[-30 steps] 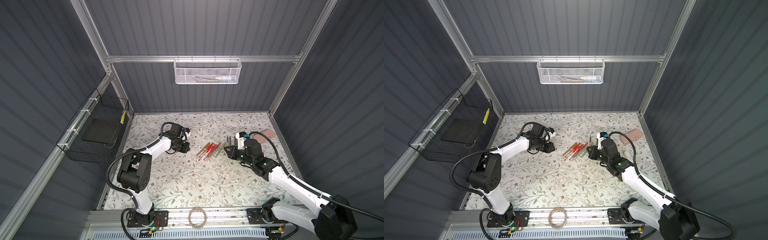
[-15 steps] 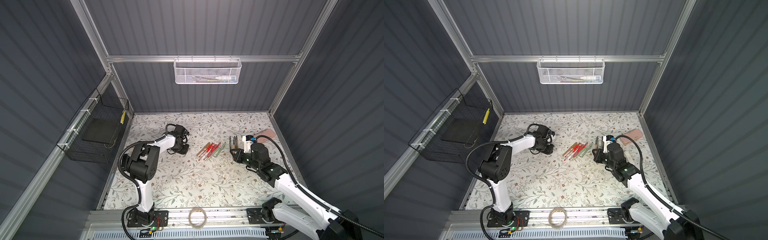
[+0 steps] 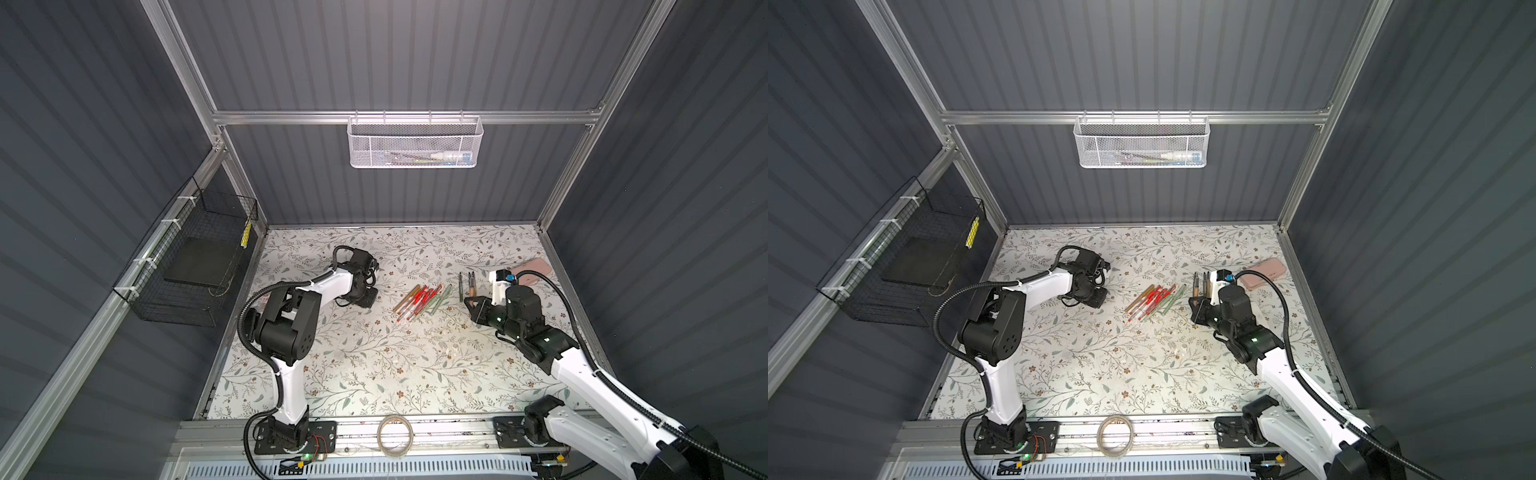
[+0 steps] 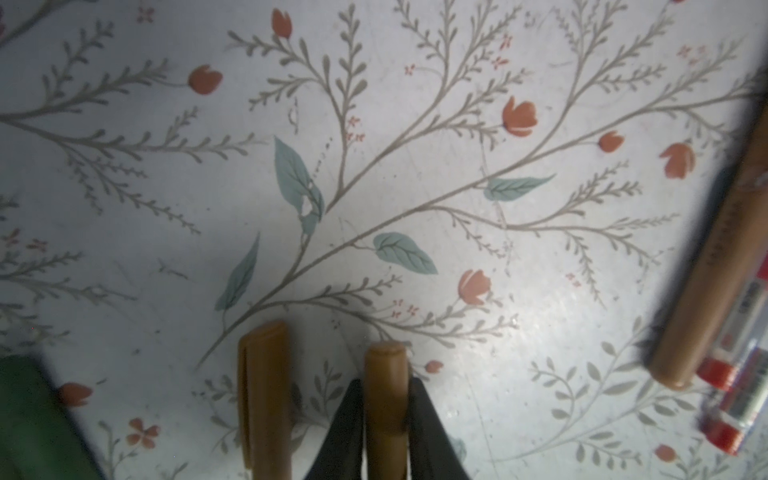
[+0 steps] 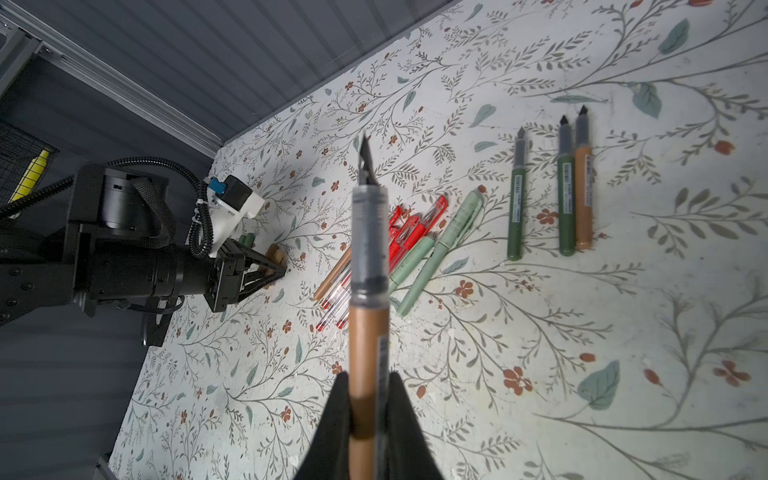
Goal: Remove pen caps from pens
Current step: Place the pen cap at the center of the table, then place the pen at the middle-right of the table.
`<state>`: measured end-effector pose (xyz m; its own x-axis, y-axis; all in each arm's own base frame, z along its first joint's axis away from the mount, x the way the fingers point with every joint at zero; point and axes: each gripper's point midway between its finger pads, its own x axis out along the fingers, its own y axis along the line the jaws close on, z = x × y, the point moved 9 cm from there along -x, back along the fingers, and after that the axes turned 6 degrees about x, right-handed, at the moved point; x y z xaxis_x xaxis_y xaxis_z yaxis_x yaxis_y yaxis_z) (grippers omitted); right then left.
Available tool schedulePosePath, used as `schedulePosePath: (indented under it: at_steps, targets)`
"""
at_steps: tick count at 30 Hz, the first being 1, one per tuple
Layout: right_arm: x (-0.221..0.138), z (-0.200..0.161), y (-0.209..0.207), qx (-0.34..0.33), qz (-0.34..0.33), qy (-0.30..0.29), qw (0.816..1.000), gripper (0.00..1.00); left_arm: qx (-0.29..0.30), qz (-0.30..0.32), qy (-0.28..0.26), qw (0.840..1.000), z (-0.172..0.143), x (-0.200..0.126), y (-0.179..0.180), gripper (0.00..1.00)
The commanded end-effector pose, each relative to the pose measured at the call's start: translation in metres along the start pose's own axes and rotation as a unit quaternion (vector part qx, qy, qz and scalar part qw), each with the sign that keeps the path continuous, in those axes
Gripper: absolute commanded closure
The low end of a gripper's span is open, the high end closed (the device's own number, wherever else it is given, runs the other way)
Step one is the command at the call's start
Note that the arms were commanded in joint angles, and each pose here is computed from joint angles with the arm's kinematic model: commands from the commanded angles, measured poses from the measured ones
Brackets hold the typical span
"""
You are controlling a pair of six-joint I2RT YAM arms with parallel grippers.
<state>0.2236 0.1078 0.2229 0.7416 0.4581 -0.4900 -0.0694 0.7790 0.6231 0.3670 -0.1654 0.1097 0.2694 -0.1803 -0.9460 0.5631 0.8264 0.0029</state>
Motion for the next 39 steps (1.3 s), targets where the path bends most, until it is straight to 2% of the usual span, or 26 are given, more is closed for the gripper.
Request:
schedulePosePath:
  at_steps: [1,11,16,20,22,24,29,34,39]
  targets:
    - [-0.003,0.002,-0.002,-0.007,-0.004,0.0,1.0,1.0,0.007,0.004,0.029,1.0,-0.007,0.007,0.0,0.77]
    - [-0.012,0.011,-0.009,-0.007,-0.02,-0.012,1.0,1.0,0.003,0.005,0.005,1.0,-0.001,-0.014,-0.001,0.74]
    - [-0.009,0.025,-0.022,-0.004,-0.065,0.004,0.998,1.0,0.004,-0.012,-0.036,0.999,0.002,-0.04,-0.006,0.59]
    - [-0.005,0.036,-0.033,-0.005,-0.097,0.013,0.995,1.0,0.01,-0.003,-0.068,0.998,0.002,-0.061,-0.006,0.54]
    - [-0.001,0.044,-0.042,-0.001,-0.114,0.02,0.993,1.0,0.012,-0.005,-0.089,0.996,0.002,-0.071,-0.007,0.45]
    - [0.002,0.052,-0.048,0.003,-0.128,0.029,0.991,1.0,0.008,-0.009,-0.105,0.994,0.0,-0.078,-0.005,0.4]
    - [0.023,0.071,-0.066,-0.006,-0.161,0.062,0.985,1.0,-0.036,-0.038,-0.153,0.987,-0.01,-0.095,0.013,0.34]
    - [0.05,0.088,-0.082,-0.026,-0.195,0.089,0.977,1.0,-0.078,-0.047,-0.181,0.979,-0.023,-0.104,0.035,0.2]
    - [0.076,0.091,-0.101,-0.018,-0.22,0.133,0.966,1.0,-0.103,-0.05,-0.198,0.974,-0.027,-0.113,0.049,0.11]
